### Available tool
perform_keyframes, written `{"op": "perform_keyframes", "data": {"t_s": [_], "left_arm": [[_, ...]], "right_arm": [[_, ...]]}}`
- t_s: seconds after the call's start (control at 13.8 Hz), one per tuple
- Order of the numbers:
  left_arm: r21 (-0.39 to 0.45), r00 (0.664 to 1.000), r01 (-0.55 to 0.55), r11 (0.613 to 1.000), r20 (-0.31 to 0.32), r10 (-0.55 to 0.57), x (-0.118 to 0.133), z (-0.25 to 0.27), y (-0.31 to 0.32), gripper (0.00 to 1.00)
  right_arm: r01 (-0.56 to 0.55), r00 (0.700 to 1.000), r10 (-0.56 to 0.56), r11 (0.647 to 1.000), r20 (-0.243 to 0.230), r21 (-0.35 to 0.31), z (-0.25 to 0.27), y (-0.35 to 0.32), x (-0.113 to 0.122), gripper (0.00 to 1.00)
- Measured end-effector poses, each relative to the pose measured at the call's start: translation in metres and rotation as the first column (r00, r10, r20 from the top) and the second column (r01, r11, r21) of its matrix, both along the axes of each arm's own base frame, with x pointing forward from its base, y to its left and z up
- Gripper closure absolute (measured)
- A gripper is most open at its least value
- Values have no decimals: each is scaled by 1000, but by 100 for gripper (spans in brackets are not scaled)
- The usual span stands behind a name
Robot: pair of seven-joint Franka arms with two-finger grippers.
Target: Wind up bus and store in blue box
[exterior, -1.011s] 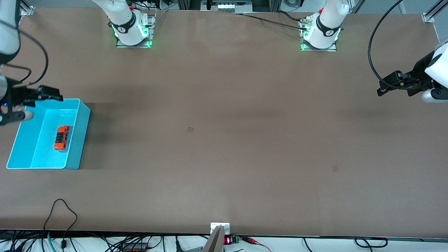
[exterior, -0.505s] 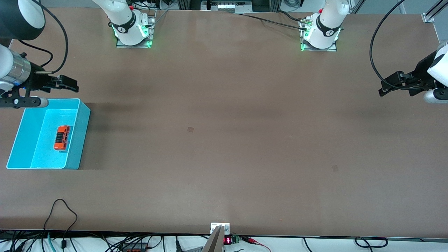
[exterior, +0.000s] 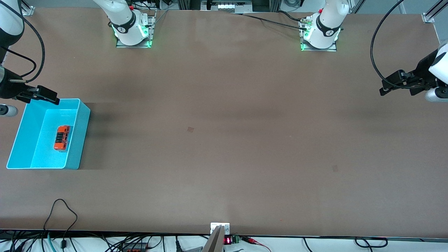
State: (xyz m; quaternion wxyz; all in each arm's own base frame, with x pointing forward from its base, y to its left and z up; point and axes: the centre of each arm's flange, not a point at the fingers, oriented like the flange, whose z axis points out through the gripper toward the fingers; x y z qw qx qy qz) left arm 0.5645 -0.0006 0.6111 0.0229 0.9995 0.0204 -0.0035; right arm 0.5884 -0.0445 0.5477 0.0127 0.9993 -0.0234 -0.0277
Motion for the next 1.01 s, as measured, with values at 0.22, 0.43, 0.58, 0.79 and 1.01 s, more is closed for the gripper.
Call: {"op": "perform_keyframes", "data": {"t_s": [0.22,0.43,0.58,0.79,1.01], "left_arm": [[0,1000,0,1000,4,0,-1,3,0,0],[0,1000,0,1000,5,0,-2,3,0,0],[0,1000,0,1000,5,0,-2,3,0,0],[0,1000,0,1000,5,0,-2,3,0,0],[0,1000,0,1000,5,0,-2,3,0,0]], "right_arm": [[-28,1000,28,1000,9,0,5,0,0,0],[-42,999,42,999,10,0,6,-10,-1,0],[-43,999,43,999,10,0,6,-11,-1,0],[-42,999,42,999,9,0,6,-11,-1,0],[-42,999,42,999,9,0,6,-11,-1,0]]}}
